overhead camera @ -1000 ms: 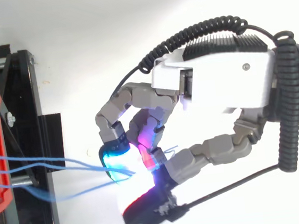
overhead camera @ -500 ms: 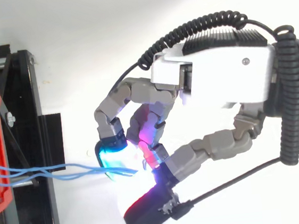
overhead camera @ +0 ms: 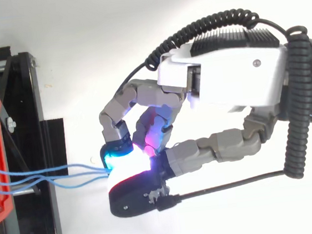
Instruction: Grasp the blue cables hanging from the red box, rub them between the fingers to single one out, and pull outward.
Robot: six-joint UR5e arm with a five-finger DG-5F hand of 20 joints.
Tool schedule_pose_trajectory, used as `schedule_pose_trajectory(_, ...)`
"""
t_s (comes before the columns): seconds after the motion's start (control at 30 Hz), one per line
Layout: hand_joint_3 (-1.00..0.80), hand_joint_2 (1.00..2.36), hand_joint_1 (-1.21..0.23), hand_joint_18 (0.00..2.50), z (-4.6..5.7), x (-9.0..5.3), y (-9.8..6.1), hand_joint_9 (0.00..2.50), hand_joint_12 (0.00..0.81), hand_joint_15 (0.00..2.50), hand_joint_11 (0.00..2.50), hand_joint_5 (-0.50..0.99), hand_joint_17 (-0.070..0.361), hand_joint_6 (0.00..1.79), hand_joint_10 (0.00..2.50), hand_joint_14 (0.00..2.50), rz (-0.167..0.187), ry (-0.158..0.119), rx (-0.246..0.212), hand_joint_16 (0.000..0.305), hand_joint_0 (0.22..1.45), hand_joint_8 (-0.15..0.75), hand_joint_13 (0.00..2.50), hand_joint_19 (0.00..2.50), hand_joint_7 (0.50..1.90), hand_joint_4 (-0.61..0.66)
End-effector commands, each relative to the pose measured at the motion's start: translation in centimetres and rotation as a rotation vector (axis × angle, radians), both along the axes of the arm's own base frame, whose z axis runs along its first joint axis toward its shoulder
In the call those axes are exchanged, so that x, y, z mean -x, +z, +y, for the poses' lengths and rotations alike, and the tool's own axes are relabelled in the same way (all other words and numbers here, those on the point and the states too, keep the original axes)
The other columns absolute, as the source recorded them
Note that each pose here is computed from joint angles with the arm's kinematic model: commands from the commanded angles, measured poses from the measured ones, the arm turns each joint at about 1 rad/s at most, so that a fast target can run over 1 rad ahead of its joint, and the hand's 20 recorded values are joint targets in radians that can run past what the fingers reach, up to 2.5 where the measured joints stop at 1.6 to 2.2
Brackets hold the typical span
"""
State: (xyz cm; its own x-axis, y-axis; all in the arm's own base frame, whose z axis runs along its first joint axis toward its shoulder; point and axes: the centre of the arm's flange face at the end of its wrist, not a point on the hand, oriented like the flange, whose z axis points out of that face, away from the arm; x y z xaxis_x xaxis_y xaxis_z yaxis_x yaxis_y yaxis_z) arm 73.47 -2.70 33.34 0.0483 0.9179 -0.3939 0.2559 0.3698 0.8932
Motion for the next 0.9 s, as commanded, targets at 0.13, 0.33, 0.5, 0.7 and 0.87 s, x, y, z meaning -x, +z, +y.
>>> schedule_pose_trajectory(0.13,-0.14,1.02,-0.87,0.79,0.11,-0.03,-0.01,1.15,0.404,0.52,1.09,-0.15,0.116,0.93,0.02,0.02,-0.001,0.003,0.004,0.052,0.64,0.359,0.84,0.37,1.06,0.02)
schedule_pose_trajectory(0.33,-0.44,1.00,-0.94,0.77,0.00,-0.03,0.05,1.12,0.394,0.51,1.08,-0.15,0.111,0.94,0.02,0.02,-0.001,0.001,0.004,0.049,0.77,0.343,0.82,0.31,1.13,-0.10)
schedule_pose_trajectory(0.5,-0.50,1.00,-0.94,0.78,-0.01,-0.01,0.16,1.14,0.387,0.51,1.07,-0.14,0.108,0.95,0.02,0.02,-0.002,0.001,0.004,0.048,0.76,0.343,0.83,0.30,1.22,-0.08)
schedule_pose_trajectory(0.7,-0.50,1.00,-0.89,0.78,0.03,-0.12,0.32,1.19,0.390,0.52,1.07,-0.12,0.108,0.93,0.02,0.02,-0.005,0.003,0.004,0.048,0.61,0.360,0.84,0.34,0.94,0.04)
schedule_pose_trajectory(0.87,-0.50,1.00,-0.77,0.81,0.01,-0.12,0.32,1.21,0.412,0.52,1.05,-0.11,0.121,0.91,0.02,0.02,-0.005,0.001,0.005,0.054,0.50,0.383,0.86,0.36,0.98,0.08)
